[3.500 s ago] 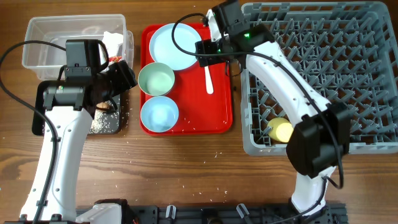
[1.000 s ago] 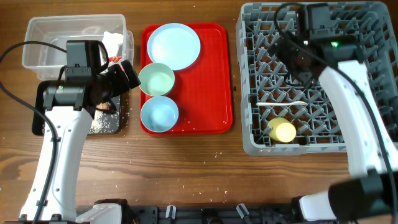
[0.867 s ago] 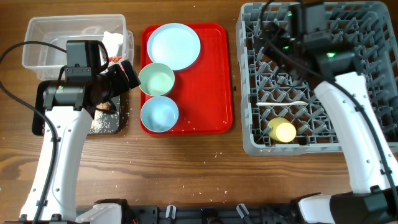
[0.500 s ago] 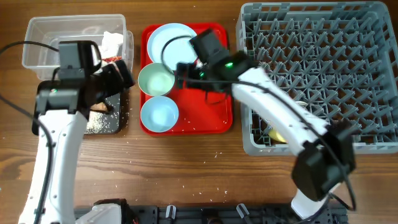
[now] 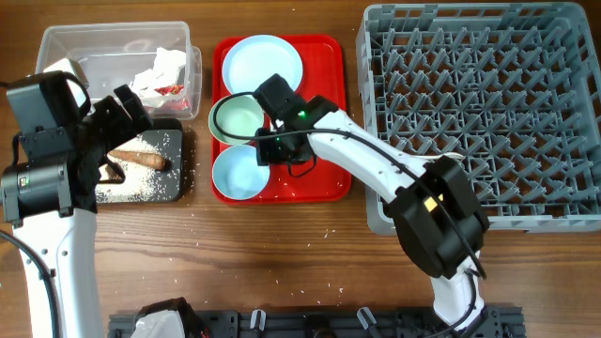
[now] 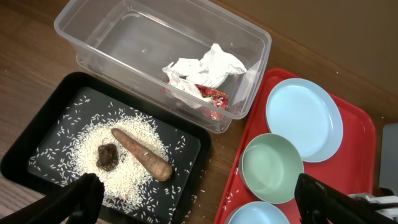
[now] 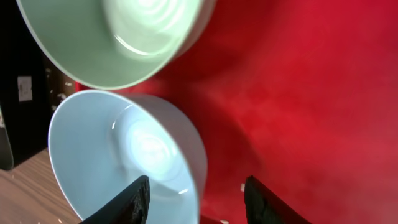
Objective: Sort waste into correct bins and load items into the dishwasher rack
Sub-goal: 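Grasp the blue bowl with right gripper and place it in the rack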
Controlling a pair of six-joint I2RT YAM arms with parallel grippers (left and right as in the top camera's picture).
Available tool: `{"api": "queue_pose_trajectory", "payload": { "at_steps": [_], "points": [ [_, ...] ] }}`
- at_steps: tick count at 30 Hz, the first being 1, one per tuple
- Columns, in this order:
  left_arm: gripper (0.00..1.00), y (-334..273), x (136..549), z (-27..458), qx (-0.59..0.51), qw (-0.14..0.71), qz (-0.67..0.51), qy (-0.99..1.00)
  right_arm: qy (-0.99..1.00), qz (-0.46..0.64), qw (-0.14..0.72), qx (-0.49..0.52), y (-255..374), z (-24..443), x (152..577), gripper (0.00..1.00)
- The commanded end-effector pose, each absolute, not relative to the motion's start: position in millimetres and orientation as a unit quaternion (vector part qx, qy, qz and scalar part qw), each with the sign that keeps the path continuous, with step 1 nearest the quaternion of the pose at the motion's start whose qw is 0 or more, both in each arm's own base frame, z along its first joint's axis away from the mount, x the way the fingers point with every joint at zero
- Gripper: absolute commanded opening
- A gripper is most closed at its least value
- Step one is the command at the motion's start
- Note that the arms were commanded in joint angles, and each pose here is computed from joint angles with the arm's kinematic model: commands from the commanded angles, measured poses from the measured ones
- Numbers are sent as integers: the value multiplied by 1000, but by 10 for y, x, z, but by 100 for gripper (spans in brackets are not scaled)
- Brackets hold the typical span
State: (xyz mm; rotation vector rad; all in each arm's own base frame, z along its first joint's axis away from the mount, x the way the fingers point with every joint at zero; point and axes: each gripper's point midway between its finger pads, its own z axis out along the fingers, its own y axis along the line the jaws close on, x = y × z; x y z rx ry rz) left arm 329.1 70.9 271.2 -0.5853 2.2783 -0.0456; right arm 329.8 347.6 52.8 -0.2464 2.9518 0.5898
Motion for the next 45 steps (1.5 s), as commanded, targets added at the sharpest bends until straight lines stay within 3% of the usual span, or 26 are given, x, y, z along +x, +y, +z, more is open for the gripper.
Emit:
{"api": "queue_pose_trajectory", "payload": {
  "at_steps": [1, 4, 6, 7, 13, 17, 22, 26, 29, 33, 36, 39, 45],
  "points": [
    [100, 744, 3298, 2771, -225, 391, -10, 892, 974, 195, 43, -107, 3545, 384, 3203, 46],
    [100, 744, 3298, 2771, -225, 391, -10, 892, 977, 189, 30, -99, 3528, 289, 3176, 33],
    [100, 744, 3299, 2771, -225, 392, -10, 892, 977, 189, 30, -97, 3530, 290, 3179, 10],
    [100, 744, 3298, 2771, -225, 391, -10, 892, 977, 189, 30, -95, 3528, 291, 3183, 5],
    [100, 744, 3299, 2771, -225, 392, -10, 892, 983, 165, 1, -74, 3328, 413, 3172, 4],
    [100, 744, 3298, 2771, -225, 391, -10, 892, 984, 155, 27, -79, 2988, 807, 3296, 4],
    [100, 744, 3298, 2771, -225, 391, -10, 892, 969, 126, 211, 1, 2106, 1932, 3848, 4],
    [100, 744, 3298, 2771, -225, 391, -10, 892, 891, -85, 410, 174, 588, 2819, 4267, 4],
    [100, 744, 3298, 2771, -225, 391, -10, 892, 820, -197, 476, 250, 18, 3112, 4401, 4],
    [100, 744, 3298, 2771, -225, 391, -10, 892, 774, -319, 510, 198, -145, 3235, 4829, 4],
    [100, 744, 3299, 2771, -225, 392, -10, 892, 750, -431, 480, 144, -202, 3139, 5059, 4],
    [100, 744, 3298, 2771, -225, 391, -10, 892, 762, -476, 433, 74, -156, 2819, 5251, 4],
    [100, 744, 3299, 2771, -225, 392, -10, 892, 780, -494, 383, 36, -142, 2300, 5355, 4]
  ]
}}
